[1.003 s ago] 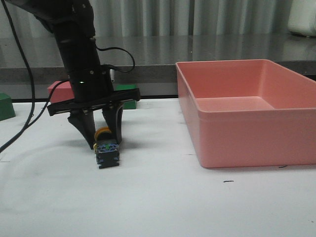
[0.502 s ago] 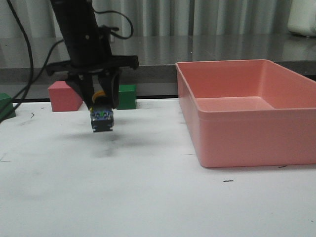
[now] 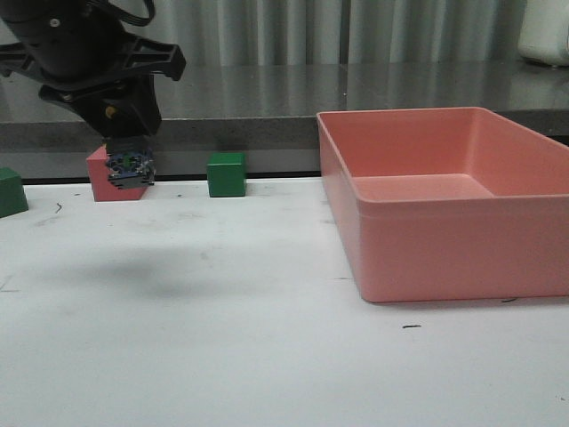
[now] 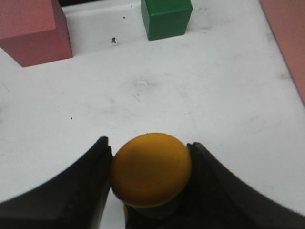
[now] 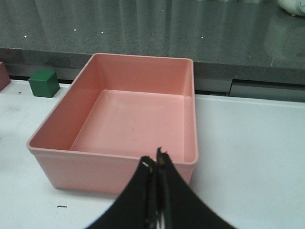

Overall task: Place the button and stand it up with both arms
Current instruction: 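Lift the button with the left gripper and rotate it cap-up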

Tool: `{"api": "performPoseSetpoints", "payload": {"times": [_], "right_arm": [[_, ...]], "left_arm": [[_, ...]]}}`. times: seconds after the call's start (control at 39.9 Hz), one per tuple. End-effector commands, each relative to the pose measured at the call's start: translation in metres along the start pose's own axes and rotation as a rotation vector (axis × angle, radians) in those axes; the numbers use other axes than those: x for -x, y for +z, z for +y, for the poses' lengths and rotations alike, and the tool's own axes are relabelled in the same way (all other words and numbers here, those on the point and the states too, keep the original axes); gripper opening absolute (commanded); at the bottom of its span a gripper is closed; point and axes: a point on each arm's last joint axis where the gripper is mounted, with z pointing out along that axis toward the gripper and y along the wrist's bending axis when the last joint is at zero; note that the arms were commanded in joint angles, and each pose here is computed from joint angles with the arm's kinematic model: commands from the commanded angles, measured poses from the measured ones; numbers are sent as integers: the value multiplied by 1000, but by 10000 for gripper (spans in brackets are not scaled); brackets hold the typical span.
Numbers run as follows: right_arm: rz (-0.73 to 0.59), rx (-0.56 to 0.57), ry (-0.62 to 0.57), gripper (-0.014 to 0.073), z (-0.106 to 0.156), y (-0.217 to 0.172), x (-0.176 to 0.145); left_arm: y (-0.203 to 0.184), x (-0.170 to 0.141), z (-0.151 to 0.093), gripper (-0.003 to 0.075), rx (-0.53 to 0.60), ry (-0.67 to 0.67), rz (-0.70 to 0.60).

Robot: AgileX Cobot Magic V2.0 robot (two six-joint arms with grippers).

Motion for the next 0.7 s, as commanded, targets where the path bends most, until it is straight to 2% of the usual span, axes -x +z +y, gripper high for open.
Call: {"api": "performPoseSetpoints", "payload": {"times": [0.0,0.28,0.43,0.53,0.68], "right_arm": [[-104,8,-24,-71,1,-3,15],[-104,8,-24,-71,1,-3,15],[-104,8,-24,-71,1,-3,15],[-104,8,-24,-71,1,-3,15],[-104,8,-24,-71,1,-3,15]], "left_arm": [[-32,7,3,211,-62,-11,-264],[-27,-43,21,211,-129,43,-515],[-24,-68,15,211,-197,184,-654],[-16,-80,16,211,-190,241,-681],[3,-91,16,211,-186,265,-619]]}}
